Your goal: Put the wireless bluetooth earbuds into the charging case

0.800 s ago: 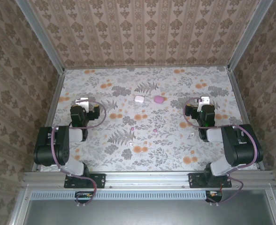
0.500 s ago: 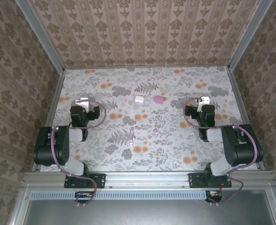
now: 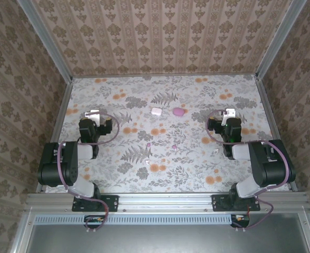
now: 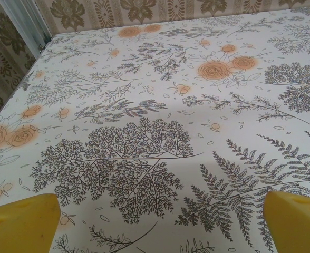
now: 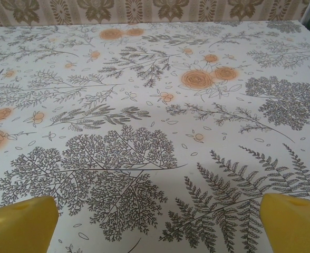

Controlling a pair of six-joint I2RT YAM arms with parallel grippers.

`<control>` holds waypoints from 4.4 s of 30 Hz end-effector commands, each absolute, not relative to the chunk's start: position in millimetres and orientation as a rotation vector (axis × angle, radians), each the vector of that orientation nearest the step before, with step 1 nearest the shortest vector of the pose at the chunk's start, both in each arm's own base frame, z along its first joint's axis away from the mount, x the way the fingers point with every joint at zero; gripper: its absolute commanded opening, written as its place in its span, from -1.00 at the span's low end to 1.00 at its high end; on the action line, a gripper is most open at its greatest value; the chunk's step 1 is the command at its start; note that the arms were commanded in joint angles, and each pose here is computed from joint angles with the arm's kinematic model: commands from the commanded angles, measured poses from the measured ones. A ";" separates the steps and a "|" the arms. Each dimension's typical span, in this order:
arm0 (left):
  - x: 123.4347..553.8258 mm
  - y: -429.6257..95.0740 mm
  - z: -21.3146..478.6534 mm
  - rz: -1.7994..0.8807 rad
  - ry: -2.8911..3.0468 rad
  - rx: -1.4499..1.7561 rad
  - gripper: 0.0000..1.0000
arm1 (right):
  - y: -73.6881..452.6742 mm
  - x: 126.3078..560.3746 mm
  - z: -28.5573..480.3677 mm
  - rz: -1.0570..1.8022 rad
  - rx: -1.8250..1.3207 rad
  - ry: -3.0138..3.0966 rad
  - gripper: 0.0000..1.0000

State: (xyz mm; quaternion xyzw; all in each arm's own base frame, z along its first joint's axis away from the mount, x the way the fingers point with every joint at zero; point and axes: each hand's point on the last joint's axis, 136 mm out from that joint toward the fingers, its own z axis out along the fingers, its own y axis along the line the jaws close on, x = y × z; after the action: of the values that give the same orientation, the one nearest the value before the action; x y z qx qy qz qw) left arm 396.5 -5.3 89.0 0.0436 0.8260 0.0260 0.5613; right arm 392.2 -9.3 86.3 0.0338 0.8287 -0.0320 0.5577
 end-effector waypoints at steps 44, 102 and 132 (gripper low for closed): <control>347.5 -132.8 162.4 -0.498 1.976 0.379 0.71 | 185.7 449.5 69.7 0.196 -1.263 2.291 0.24; 337.7 -119.4 161.0 -0.395 1.989 0.407 0.78 | 200.7 473.6 6.5 0.355 -1.471 2.318 0.14; 341.5 -283.1 210.2 -1.307 2.112 0.256 0.47 | 269.1 358.6 159.6 0.598 -1.398 1.726 -0.36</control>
State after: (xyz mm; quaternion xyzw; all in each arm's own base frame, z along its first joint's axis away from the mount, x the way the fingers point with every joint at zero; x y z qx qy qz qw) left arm 346.0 -249.6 177.1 0.0958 0.8315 -0.4275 0.3415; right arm 365.2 259.8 131.9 -0.5585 0.7133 0.2166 0.3638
